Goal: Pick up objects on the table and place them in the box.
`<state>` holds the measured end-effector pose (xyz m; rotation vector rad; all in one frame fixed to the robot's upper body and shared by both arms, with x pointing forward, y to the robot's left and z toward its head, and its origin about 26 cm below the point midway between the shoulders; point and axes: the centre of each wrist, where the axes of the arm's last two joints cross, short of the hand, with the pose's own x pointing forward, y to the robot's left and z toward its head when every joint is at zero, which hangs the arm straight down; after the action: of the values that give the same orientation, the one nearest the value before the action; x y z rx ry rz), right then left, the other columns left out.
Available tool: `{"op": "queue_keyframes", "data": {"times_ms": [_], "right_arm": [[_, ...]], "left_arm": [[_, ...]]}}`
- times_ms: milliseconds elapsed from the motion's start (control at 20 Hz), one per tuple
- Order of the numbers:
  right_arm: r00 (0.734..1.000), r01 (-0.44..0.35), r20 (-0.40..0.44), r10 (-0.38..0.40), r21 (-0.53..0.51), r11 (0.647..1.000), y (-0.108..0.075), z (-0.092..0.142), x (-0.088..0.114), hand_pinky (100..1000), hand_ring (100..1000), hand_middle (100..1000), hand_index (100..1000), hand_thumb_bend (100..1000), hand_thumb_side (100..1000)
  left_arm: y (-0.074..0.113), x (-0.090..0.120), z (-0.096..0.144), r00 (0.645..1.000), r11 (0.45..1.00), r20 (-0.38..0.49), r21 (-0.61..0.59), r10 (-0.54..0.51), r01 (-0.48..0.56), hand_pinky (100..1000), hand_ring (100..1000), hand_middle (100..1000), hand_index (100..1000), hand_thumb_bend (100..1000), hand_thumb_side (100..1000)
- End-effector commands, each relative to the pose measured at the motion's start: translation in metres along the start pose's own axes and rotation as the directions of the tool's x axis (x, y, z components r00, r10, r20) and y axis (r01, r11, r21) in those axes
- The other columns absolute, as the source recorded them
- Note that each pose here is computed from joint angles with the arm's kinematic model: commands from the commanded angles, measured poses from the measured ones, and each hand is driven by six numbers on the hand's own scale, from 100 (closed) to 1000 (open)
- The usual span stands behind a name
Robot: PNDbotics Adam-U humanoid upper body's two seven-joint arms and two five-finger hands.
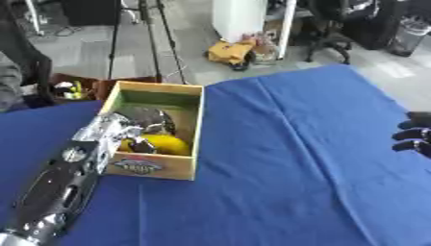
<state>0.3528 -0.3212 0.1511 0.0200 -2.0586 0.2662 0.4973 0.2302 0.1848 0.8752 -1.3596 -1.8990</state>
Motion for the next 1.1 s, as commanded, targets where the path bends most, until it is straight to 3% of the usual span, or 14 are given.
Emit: {"op": "queue_keyframes", "data": {"times_ms": [50,200,350,550,850,1000,1100], "right_arm": [[1.000,-0.015,0.025,0.016,-0.008,1.000,-0.007,-0.003,0.008,579,625,620,757,100,663],[1.000,-0.018,0.024,0.019,-0.019,1.000,-0.009,-0.002,0.008,579,624,620,757,100,663],[0.999,-0.022,0.023,0.023,-0.032,0.999,-0.012,0.000,0.008,579,624,619,756,100,663],[0.999,-0.024,0.025,0.025,-0.050,0.998,-0.014,0.002,0.008,580,625,619,756,100,663],[0.998,-0.027,0.054,0.031,-0.065,0.997,-0.017,0.002,0.015,580,625,619,756,100,663],[0.997,-0.027,0.074,0.032,-0.071,0.997,-0.018,0.003,0.020,582,630,624,756,100,664],[0.995,-0.022,0.095,0.029,-0.076,0.997,-0.017,0.004,0.024,583,633,627,756,100,663]], "left_arm": [[0.022,-0.007,0.010,1.000,0.992,0.023,0.129,0.006,-0.009,881,841,828,862,1000,870],[0.040,-0.011,0.022,0.999,0.960,0.035,0.276,0.028,-0.036,847,832,819,844,1000,916],[0.058,-0.018,0.040,0.998,0.902,0.039,0.427,0.050,-0.061,804,814,798,826,906,896],[0.063,-0.031,0.068,0.995,0.810,0.030,0.580,0.092,-0.092,755,793,771,801,818,861],[0.036,-0.035,0.102,0.979,0.689,-0.002,0.711,0.203,-0.142,654,738,719,763,720,847],[0.015,-0.026,0.108,0.961,0.638,0.007,0.746,0.276,-0.189,624,715,697,756,673,864],[-0.010,-0.024,0.108,0.926,0.597,0.004,0.764,0.378,-0.247,618,710,690,753,658,871]]}}
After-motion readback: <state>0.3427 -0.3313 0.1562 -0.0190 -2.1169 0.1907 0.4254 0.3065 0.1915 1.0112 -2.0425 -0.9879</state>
